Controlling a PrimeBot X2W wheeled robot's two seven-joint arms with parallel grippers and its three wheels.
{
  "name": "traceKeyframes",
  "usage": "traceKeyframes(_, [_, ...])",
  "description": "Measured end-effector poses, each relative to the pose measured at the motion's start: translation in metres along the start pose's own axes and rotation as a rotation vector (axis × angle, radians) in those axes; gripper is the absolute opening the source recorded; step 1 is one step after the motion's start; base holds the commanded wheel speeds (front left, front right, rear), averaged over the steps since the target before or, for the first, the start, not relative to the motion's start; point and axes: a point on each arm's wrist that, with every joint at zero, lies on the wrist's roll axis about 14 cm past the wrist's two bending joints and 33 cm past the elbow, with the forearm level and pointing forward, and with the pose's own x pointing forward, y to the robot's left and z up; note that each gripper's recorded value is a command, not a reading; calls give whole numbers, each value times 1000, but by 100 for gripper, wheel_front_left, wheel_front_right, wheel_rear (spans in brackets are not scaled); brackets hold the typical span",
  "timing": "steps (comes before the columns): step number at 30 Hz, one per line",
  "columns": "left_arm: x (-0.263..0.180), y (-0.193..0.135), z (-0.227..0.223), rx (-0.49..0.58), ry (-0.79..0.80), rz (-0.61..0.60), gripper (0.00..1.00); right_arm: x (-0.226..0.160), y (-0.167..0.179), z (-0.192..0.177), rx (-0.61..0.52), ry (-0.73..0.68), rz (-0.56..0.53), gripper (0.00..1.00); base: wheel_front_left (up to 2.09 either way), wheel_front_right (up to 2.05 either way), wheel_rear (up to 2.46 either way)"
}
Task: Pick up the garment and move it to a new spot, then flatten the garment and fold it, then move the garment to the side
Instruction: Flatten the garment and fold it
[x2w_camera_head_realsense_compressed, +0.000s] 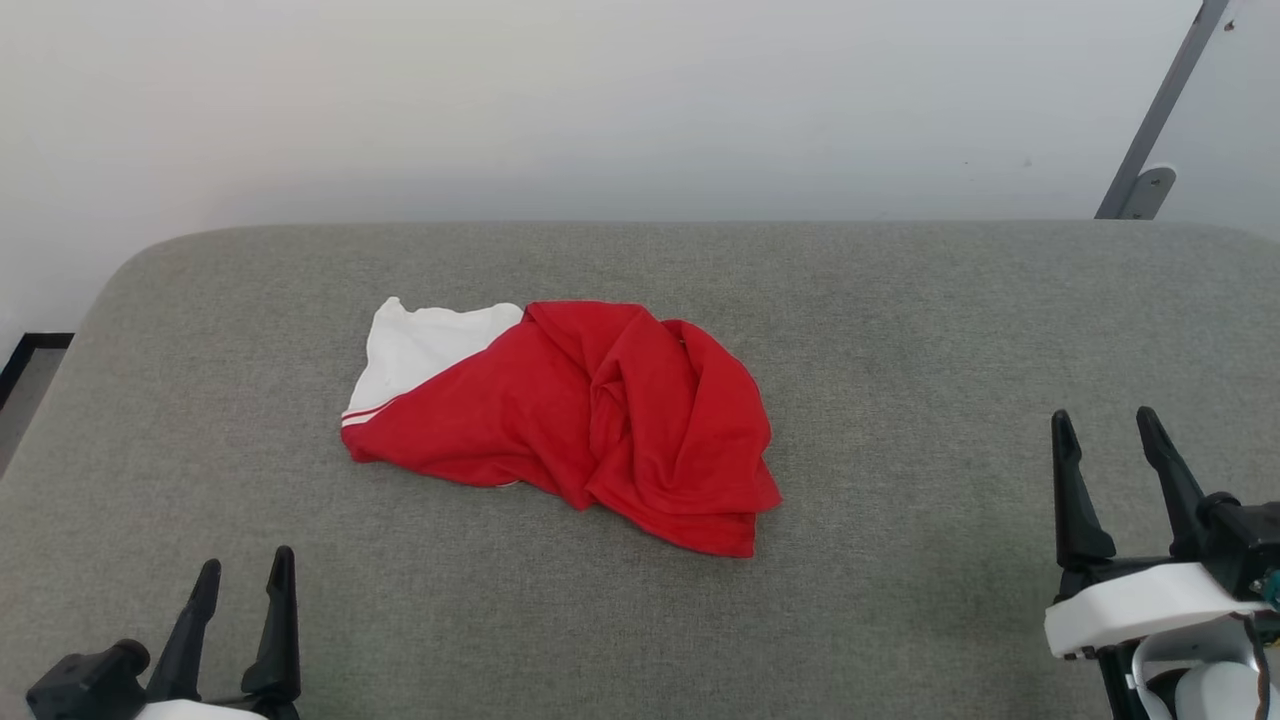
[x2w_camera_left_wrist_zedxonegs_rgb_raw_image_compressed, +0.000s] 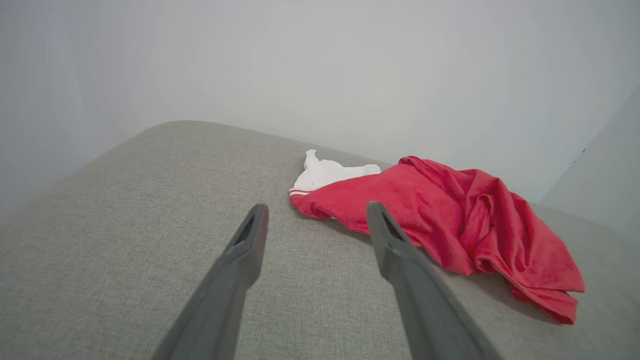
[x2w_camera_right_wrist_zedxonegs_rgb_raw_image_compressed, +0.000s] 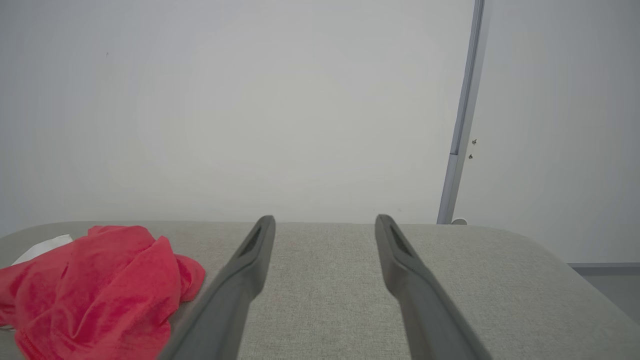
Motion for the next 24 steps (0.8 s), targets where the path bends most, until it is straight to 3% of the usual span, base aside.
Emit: traceKeyframes(24, [4,-4,3,89,12,-49,100,-29,-4,-26,38,55,-46,100,0,0,0])
